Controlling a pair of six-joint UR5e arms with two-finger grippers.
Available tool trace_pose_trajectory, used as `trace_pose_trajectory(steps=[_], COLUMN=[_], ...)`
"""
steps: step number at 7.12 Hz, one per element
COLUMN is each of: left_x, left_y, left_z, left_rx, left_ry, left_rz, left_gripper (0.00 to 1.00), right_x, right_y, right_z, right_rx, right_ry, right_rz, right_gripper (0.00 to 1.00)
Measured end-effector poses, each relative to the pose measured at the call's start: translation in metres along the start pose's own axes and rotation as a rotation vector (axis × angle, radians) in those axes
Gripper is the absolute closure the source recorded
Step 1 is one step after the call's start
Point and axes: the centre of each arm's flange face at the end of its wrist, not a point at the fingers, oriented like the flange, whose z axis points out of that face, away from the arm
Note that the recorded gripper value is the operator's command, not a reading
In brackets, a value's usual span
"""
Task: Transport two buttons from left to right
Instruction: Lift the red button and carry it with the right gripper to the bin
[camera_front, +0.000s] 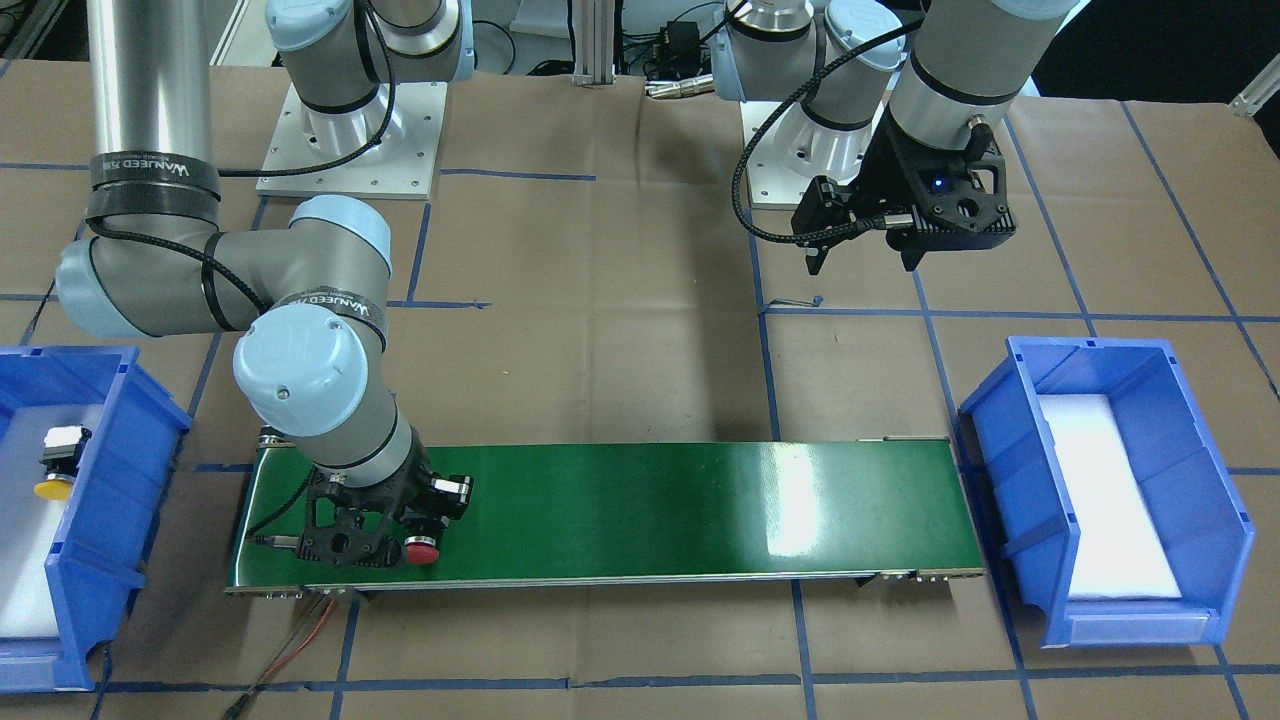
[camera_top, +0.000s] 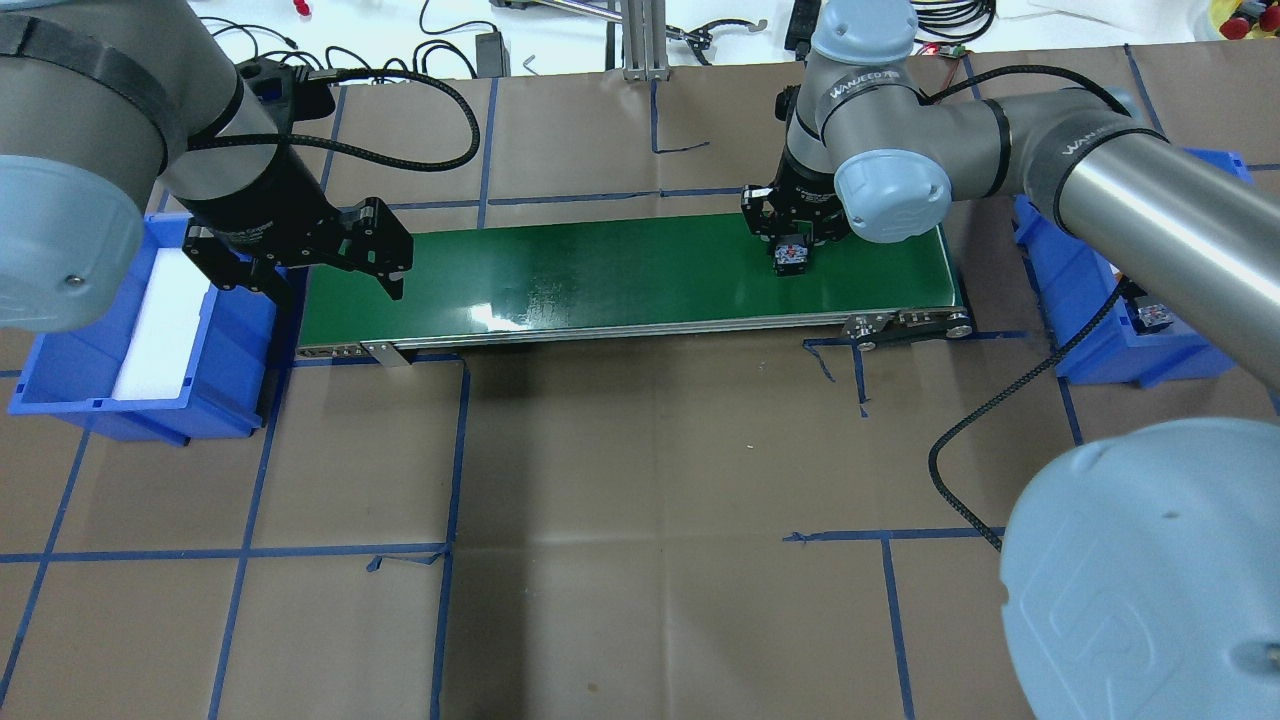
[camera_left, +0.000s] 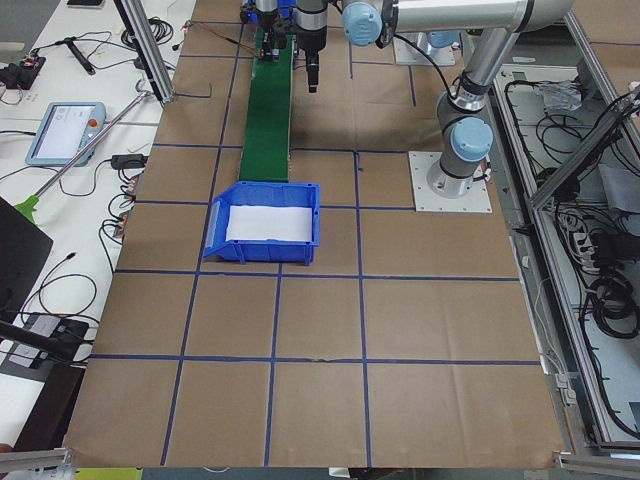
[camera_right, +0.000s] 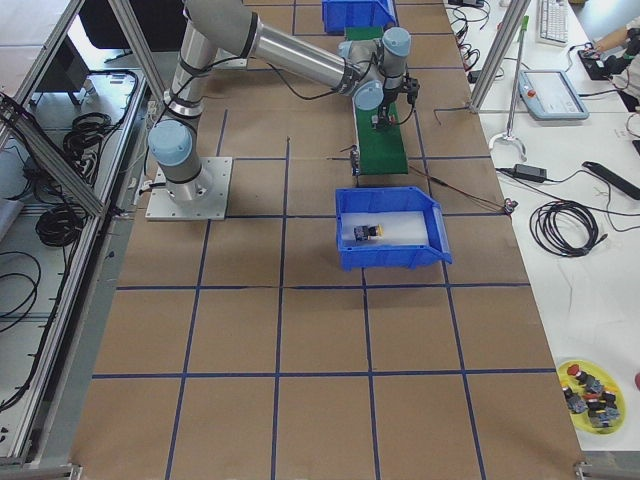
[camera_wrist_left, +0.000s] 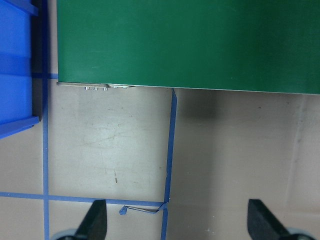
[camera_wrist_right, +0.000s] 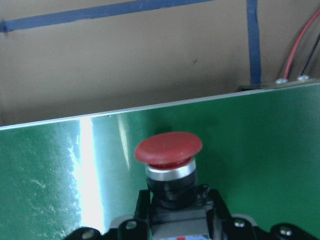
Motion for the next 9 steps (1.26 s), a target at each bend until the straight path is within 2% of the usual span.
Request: trace_pose_trajectory(steps=[1,3,5,6,7,9], left_x=[0.0,0.0,0.0,0.0,0.0,0.0], left_y=[0.0,0.0,0.0,0.0,0.0,0.0], left_z=[0.0,0.0,0.0,0.0,0.0,0.0], left_rx=[0.0,0.0,0.0,0.0,0.0,0.0], left_ry=[0.0,0.0,0.0,0.0,-0.001,-0.001], left_rz=[0.0,0.0,0.001,0.0,0.0,0.001], left_gripper=[0.0,0.0,0.0,0.0,0.0,0.0], right_x=[0.007,0.052,0.143,0.202,0.256,0.342], right_y=[-0.006,-0.024,-0.04,-0.045,-0.049,-0.061], right_z=[-0.018,-0.092,-0.174,-0.199,-0.205,-0.18], right_rx=[0.02,0.041,0.069,0.083,0.079,0.059], right_ry=[0.021,0.038,0.057,0.084,0.106,0.109], right_rz=[-0.001,-0.026,-0.122,-0.189,-0.222,-0.211], right_gripper=[0.96,0.96,0.96,0.96,0.96,0.96])
